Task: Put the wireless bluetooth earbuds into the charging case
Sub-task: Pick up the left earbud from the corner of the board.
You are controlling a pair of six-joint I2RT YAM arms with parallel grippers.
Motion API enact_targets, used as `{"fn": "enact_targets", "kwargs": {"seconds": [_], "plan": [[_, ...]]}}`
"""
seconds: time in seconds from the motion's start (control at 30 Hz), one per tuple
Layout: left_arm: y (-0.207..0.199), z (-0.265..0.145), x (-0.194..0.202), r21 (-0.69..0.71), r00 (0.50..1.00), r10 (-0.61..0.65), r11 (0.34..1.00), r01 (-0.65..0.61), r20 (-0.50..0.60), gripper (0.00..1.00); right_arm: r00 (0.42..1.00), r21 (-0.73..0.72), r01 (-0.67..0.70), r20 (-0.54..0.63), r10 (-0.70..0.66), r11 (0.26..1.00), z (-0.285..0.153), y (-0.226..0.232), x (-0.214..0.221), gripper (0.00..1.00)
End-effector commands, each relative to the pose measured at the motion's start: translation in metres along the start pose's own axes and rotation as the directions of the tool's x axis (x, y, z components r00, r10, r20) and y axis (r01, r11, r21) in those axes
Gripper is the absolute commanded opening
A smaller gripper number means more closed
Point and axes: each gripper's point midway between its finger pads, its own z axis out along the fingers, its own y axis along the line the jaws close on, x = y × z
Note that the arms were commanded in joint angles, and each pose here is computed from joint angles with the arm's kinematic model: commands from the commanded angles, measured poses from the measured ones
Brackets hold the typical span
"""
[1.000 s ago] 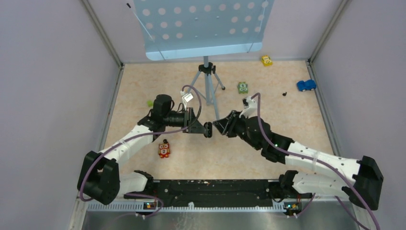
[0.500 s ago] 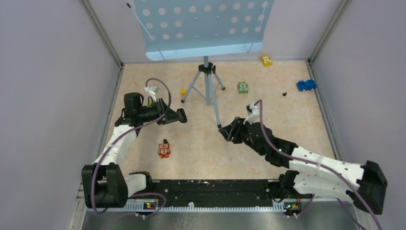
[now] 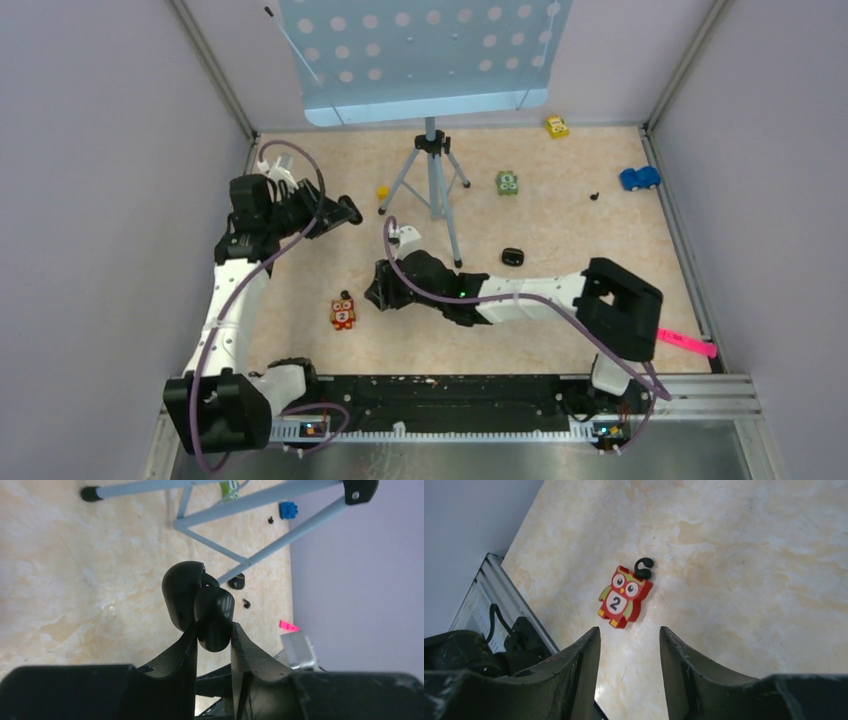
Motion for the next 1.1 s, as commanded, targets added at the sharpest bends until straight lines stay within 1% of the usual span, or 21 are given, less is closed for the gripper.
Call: {"fn": "enact_targets", "kwargs": {"seconds": [0.0, 0.13, 0.23, 0.33, 0.57, 0.83, 1.07], "plan": [[0.004, -0.011, -0.039, -0.133, 0.993, 0.032, 0.991, -0.016, 0.117, 0.0, 0.996, -0.096, 0.049, 0.077, -0.041, 0.994, 0.037, 0.029, -0.018, 0.46], [0.007, -0.014, -0.055, -0.16, 0.985, 0.015, 0.987, 0.013, 0.171, 0.0, 0.996, -0.122, 0.061, 0.071, -0.053, 0.991, 0.064, 0.039, -0.015, 0.46], [0.009, -0.016, -0.06, -0.161, 0.982, -0.017, 0.986, 0.048, 0.189, 0.0, 0.997, -0.098, 0.069, 0.05, -0.064, 0.993, 0.081, 0.032, -0.005, 0.46], [0.012, -0.018, -0.061, -0.177, 0.98, -0.032, 0.982, 0.067, 0.196, 0.0, 0.996, -0.09, 0.082, 0.053, -0.078, 0.993, 0.094, 0.033, -0.005, 0.47], [0.017, -0.017, -0.06, -0.195, 0.981, -0.048, 0.977, 0.085, 0.19, 0.0, 0.997, -0.021, 0.077, 0.017, -0.077, 0.997, 0.118, 0.02, 0.006, 0.48], [0.024, -0.012, -0.054, -0.193, 0.986, -0.052, 0.978, 0.082, 0.159, 0.0, 0.996, 0.028, 0.09, -0.015, -0.09, 0.996, 0.133, 0.007, 0.022, 0.48], [0.022, -0.011, -0.053, -0.179, 0.987, -0.048, 0.981, 0.075, 0.152, 0.0, 0.992, 0.028, 0.11, -0.064, -0.108, 0.994, 0.14, 0.003, 0.037, 0.46]]}}
